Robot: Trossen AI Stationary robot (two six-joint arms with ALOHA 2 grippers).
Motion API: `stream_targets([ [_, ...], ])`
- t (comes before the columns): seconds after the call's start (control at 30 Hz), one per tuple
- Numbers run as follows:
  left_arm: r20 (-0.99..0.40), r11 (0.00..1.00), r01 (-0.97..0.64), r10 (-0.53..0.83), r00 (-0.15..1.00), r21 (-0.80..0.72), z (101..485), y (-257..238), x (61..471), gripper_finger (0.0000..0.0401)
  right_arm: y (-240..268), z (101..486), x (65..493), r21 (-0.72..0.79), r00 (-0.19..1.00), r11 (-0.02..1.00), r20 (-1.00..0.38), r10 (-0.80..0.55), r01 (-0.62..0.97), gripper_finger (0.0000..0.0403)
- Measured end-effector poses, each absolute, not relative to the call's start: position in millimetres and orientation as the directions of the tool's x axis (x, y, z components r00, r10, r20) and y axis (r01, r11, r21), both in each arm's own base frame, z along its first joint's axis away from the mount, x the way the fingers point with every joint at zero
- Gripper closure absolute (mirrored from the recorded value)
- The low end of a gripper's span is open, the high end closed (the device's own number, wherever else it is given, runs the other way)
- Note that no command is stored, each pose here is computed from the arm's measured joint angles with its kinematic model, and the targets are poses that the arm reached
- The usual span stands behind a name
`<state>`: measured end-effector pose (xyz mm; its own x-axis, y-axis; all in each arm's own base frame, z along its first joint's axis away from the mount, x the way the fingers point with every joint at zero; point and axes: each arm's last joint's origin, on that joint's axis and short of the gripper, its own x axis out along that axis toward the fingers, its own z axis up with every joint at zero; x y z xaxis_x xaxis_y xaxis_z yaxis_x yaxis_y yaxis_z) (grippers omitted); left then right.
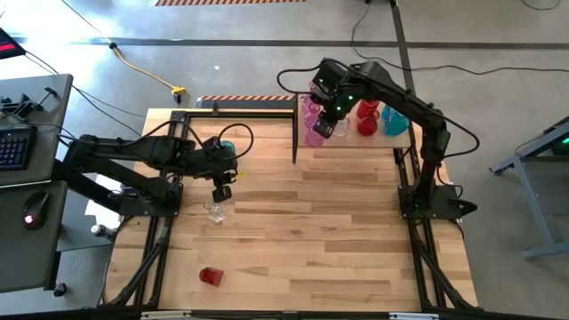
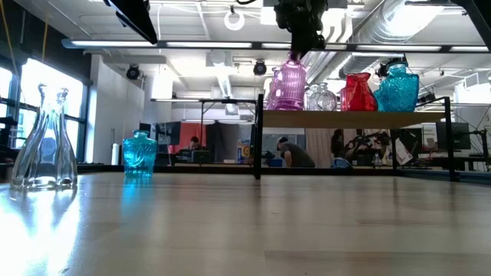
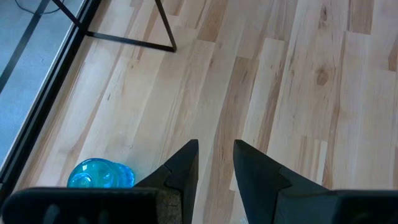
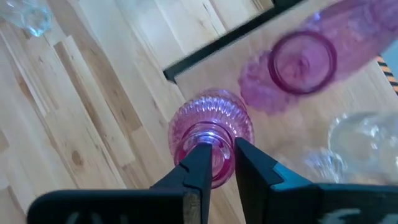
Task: Sort vases onto shelf
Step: Put the pink vase on the shelf aligned with the other pink vase
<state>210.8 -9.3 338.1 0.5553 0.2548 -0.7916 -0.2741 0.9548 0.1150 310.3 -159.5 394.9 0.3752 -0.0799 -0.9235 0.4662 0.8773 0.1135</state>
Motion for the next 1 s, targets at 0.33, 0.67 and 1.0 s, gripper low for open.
stream_targets([
  [0.33,-0.792,0.955,-0.274,0.255,0.555,0.115,338.1,-9.3,210.8,0.0311,-161.6,394.3,314.4,0.116,0.398,0.876,-0.913,-0.092,0.468,0.0351],
  [0.67,-0.792,0.955,-0.274,0.255,0.555,0.115,338.0,-9.3,210.9,0.0311,-162.5,394.3,316.1,0.119,0.409,0.868,-0.907,-0.103,0.482,0.0351],
  [1.0,-0.792,0.955,-0.275,0.255,0.555,0.115,338.1,-9.3,210.8,0.0311,-163.5,395.1,318.1,0.120,0.427,0.868,-0.897,-0.113,0.482,0.0351],
])
